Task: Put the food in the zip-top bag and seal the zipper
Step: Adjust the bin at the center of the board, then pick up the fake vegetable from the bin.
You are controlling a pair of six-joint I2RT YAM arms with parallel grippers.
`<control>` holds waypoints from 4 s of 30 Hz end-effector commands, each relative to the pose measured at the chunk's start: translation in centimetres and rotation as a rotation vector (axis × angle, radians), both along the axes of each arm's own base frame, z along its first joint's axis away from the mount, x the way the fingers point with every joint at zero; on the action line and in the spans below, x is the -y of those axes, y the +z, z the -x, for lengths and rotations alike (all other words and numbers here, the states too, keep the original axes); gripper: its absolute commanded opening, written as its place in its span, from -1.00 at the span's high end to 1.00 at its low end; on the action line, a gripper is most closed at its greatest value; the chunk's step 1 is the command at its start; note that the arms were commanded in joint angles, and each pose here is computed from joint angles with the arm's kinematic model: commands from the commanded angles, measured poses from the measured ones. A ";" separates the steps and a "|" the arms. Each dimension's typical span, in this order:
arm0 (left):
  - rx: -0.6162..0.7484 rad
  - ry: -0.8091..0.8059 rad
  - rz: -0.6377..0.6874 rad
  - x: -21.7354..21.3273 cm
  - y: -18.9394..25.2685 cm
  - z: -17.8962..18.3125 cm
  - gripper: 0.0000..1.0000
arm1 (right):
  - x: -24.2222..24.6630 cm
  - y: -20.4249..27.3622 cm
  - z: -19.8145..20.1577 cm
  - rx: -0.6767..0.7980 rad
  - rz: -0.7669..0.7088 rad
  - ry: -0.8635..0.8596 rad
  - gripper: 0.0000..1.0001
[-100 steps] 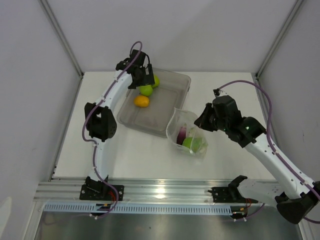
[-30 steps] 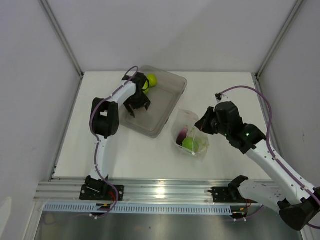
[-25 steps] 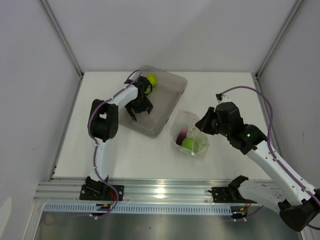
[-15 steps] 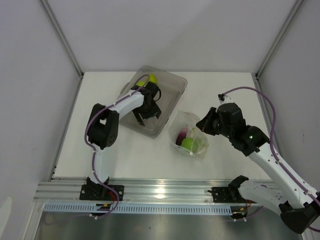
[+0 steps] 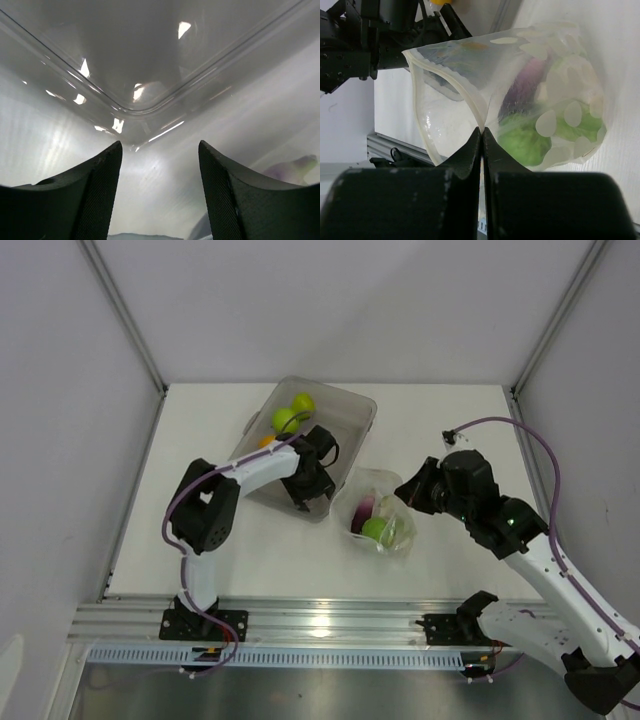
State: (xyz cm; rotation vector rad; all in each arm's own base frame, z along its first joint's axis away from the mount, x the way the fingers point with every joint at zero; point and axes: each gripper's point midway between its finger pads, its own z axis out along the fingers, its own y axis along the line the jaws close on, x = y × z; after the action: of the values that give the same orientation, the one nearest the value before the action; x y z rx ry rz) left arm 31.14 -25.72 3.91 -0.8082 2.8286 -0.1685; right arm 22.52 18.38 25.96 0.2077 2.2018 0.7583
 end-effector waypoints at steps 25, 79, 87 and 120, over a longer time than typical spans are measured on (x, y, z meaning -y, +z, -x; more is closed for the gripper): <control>0.332 -0.021 -0.131 -4.7 10.2 -5.8 -0.99 | -0.7 0.4 -0.3 0.024 0.000 0.010 1.00; 0.122 0.115 -0.357 -10.3 1.8 -13.1 -0.96 | -1.2 -2.0 -1.3 -0.019 0.025 0.005 1.00; 0.167 0.090 -0.345 -9.9 1.5 -13.3 -0.72 | -1.1 -2.3 -1.3 -0.026 0.027 -0.001 1.00; 0.800 -0.441 0.254 0.4 20.7 -5.7 0.99 | 0.6 -0.5 -1.3 -0.006 0.031 -0.064 1.00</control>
State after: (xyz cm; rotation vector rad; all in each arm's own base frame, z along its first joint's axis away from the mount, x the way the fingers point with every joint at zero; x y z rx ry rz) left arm 38.15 -23.82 18.66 -0.2700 2.3446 -0.5024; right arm 22.97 18.09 23.77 0.2344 2.2497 0.6937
